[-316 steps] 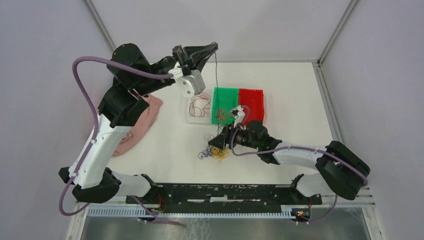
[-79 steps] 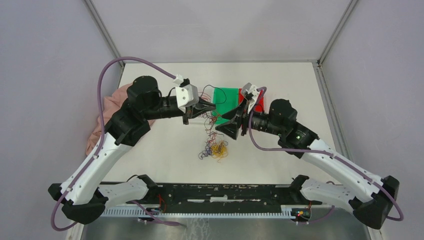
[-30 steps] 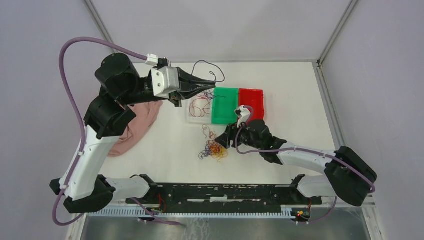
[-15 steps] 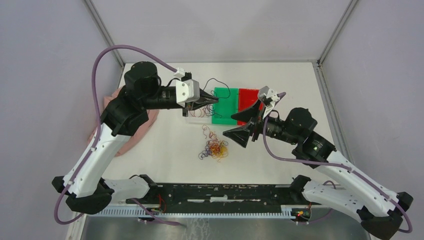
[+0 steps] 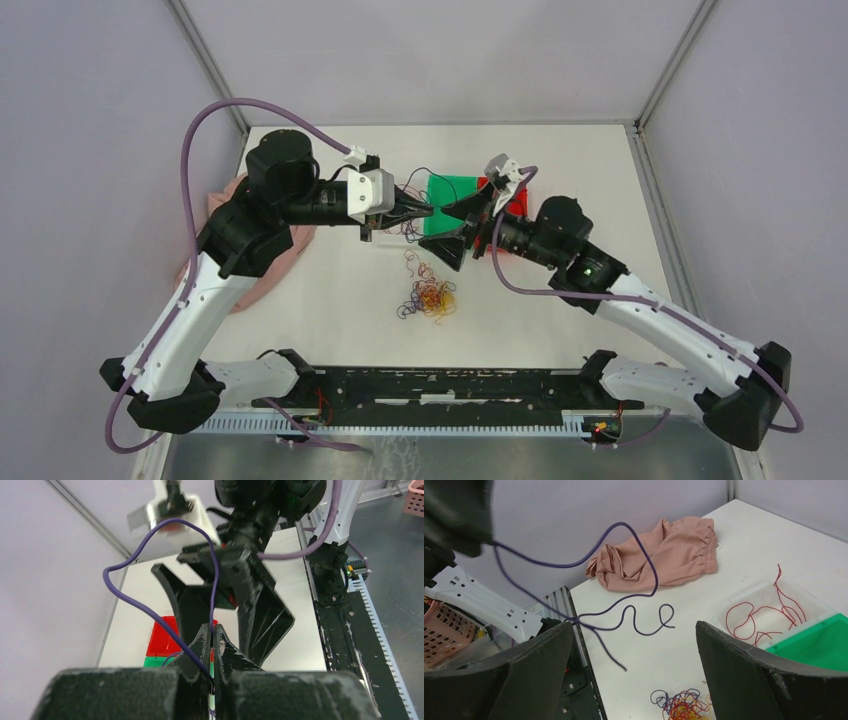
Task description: Untangle the cables
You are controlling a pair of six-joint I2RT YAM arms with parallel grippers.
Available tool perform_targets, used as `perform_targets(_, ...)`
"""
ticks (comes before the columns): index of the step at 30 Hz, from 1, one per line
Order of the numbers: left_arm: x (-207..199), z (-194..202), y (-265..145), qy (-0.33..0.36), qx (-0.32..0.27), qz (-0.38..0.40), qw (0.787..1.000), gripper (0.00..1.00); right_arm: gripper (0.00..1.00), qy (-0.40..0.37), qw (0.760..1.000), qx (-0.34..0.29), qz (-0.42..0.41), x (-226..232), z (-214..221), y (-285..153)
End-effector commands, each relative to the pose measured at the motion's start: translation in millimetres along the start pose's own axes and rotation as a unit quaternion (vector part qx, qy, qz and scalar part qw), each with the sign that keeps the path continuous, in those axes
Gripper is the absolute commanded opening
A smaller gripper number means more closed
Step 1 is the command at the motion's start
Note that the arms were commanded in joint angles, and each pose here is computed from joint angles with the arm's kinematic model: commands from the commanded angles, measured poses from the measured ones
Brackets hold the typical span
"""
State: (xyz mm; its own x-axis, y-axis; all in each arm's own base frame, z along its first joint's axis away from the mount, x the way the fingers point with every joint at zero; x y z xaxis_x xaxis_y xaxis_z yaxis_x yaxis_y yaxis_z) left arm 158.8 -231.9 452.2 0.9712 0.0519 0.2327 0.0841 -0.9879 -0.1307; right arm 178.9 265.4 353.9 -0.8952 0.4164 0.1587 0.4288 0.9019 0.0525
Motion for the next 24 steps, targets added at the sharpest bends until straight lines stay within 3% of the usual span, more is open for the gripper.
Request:
perform_targets(1, -4, -7, -5, 0.026, -0.012, 0.009, 1.000, 0.03, 1.00, 0.000, 0.996, -0.074, -0.045, 8, -33, 24)
perform_targets(5, -5, -8, -5, 0.028, -0.015, 0.011, 0.999, 0.03, 0.97, 0.008, 0.994, -0.087, -0.061, 7, -34, 39)
perform_targets(8, -6, -6, -6, 0.026, -0.014, 0.013, 0.999, 0.03, 0.89, 0.020, 0.994, -0.093, -0.047, 1, -36, 49)
perform_targets(18, -7, 7, -7, 0.010, -0.013, -0.013, 1.000, 0.04, 0.28, 0.026, 0.991, -0.128, -0.001, -10, -39, 42)
perform_targets(21, -1, 15, -6, 0.012, -0.005, -0.040, 0.999, 0.24, 0.08, 0.014, 0.992, -0.124, 0.017, -13, -35, 30)
perform_targets(22, 2, 18, -6, 0.014, -0.002, -0.049, 0.999, 0.24, 0.02, 0.012, 0.992, -0.120, 0.029, -15, -32, 25)
perform_targets(24, 6, 22, -5, 0.026, 0.005, -0.059, 0.998, 0.07, 0.01, 0.007, 0.993, -0.109, 0.052, -20, -24, 17)
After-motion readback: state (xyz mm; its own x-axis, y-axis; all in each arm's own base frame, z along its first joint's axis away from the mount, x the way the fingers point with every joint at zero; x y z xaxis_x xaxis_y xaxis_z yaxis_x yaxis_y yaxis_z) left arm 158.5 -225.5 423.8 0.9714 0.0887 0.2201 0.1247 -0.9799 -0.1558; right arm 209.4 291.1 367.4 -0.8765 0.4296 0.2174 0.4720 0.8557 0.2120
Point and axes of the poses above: each gripper's point midway between its finger pads, its own y axis out along the fingers, its own x axis along the line the jaws close on, z = x × y, the point moved 5 cm from there along -y, back along the fingers, and after that the axes turned 8 degrees about -y, right-handed, at the moved point
